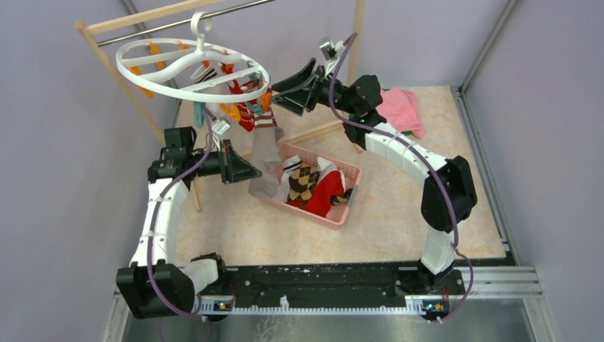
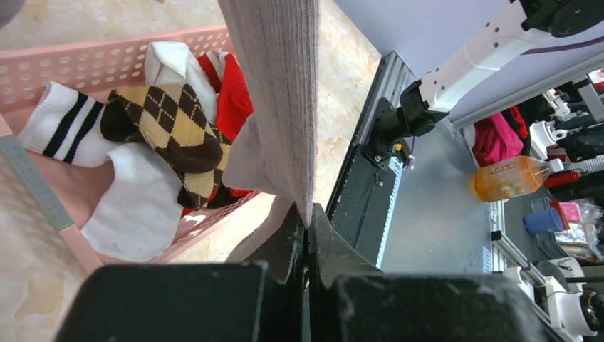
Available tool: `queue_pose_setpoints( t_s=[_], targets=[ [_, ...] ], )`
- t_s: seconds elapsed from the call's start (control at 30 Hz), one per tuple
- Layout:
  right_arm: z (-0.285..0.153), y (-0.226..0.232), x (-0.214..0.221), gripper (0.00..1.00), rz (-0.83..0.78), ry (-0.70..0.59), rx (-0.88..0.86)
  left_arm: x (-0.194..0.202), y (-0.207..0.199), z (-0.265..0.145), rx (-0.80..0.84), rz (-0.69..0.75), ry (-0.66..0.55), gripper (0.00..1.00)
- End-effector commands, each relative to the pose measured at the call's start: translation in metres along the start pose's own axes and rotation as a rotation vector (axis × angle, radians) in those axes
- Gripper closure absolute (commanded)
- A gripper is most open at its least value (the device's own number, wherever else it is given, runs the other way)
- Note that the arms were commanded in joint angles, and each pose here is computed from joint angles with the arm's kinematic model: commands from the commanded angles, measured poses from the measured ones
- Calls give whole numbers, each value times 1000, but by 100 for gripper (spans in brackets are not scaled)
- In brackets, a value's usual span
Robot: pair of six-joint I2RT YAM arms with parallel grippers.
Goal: Remove the socks clipped to the hanger
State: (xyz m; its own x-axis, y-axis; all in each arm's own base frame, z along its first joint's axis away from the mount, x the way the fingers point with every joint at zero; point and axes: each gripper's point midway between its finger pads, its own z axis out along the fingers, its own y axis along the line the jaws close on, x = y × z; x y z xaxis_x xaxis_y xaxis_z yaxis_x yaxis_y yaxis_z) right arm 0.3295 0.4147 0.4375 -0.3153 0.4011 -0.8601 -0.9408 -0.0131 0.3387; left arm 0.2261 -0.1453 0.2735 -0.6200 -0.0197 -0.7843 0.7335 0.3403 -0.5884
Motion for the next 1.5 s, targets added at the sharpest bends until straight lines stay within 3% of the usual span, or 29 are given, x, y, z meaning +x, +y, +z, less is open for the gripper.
queue_pose_setpoints(
  t_s=[0.0,0.07,0.1,0.17,0.33,0.6,1.2,1.47],
  targets=[
    [0,27,1,37,27,81,-222,-9,-16,-5,38,42,-18,100],
    [-1,24,5,35,64,107,-233,-11,-18,-5,49,44,-21,100],
    [-4,20,7,8,74,110,-226,-12,-20,-6,55,46,-23,100],
    [-11,17,7,1,84,93,-215,-13,-23,-6,65,49,-25,100],
    [-17,10,6,1,79,63,-197,-15,-31,-6,108,49,-32,100],
    [-9,9,7,2,84,-25,-315,-18,-39,-7,142,31,-39,100],
    [14,15,0,30,51,-75,-402,-23,-39,-8,134,46,-41,100],
    [18,13,9,28,70,-46,-411,-27,-43,-9,138,60,-43,100]
  ],
)
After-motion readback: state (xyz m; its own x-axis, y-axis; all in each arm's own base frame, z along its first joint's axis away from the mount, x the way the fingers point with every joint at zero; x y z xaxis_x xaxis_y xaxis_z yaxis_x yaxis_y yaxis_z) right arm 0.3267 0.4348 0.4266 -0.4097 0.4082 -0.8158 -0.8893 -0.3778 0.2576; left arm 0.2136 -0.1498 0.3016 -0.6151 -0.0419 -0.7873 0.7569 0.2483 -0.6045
